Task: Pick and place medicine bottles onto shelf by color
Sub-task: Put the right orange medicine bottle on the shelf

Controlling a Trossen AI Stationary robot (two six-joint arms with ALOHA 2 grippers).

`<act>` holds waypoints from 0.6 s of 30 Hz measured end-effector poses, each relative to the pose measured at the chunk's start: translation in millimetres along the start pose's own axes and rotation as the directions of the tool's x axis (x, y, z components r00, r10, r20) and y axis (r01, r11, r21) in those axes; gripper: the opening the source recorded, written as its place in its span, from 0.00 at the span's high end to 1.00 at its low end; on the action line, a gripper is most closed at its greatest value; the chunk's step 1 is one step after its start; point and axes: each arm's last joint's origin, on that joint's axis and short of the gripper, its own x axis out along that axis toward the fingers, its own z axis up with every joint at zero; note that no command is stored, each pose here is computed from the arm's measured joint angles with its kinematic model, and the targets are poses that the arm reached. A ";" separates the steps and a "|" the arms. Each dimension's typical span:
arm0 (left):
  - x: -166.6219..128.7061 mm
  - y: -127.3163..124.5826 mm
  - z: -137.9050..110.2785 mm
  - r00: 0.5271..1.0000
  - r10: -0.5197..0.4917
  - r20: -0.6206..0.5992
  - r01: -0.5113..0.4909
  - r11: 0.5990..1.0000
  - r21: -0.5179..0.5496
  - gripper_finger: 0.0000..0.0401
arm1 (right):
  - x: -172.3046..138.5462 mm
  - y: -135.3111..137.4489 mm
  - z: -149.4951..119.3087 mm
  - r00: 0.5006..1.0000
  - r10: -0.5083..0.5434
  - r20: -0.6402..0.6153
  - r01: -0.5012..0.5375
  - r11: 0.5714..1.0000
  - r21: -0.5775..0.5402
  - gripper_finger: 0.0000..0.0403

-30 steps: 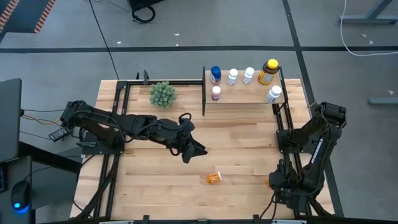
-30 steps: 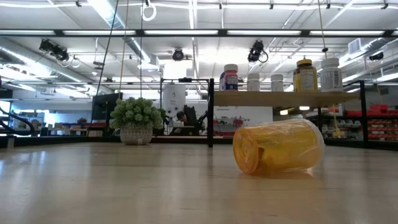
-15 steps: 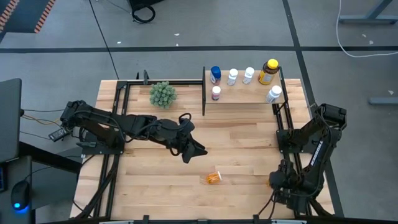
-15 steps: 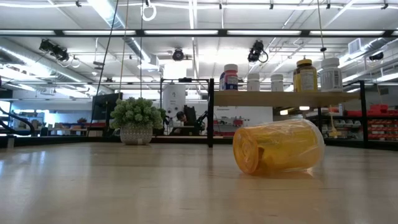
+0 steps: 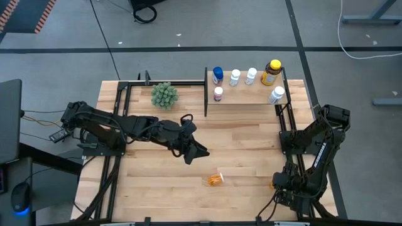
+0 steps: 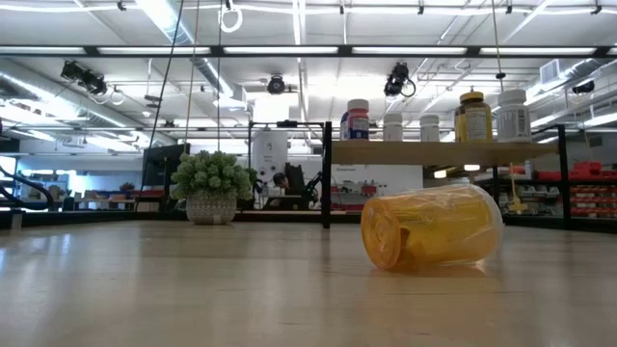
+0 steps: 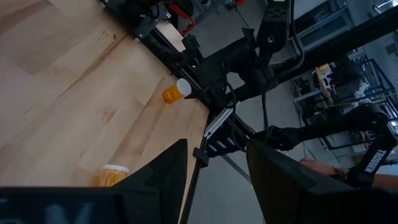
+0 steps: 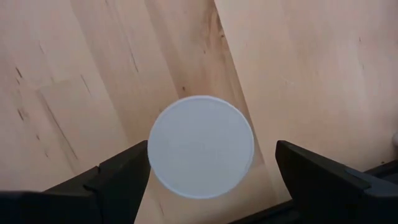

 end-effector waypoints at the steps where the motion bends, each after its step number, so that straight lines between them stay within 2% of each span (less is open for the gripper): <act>1: 0.0 0.0 0.0 1.000 0.000 0.000 0.000 1.000 0.000 0.57 | 0.1 0.0 0.6 1.000 0.000 0.000 0.000 1.000 0.002 0.13; 18: 0.0 0.0 0.0 1.000 0.000 0.000 0.000 1.000 0.001 0.57 | 0.3 4.1 5.2 0.999 0.035 0.000 -0.035 0.998 0.049 0.16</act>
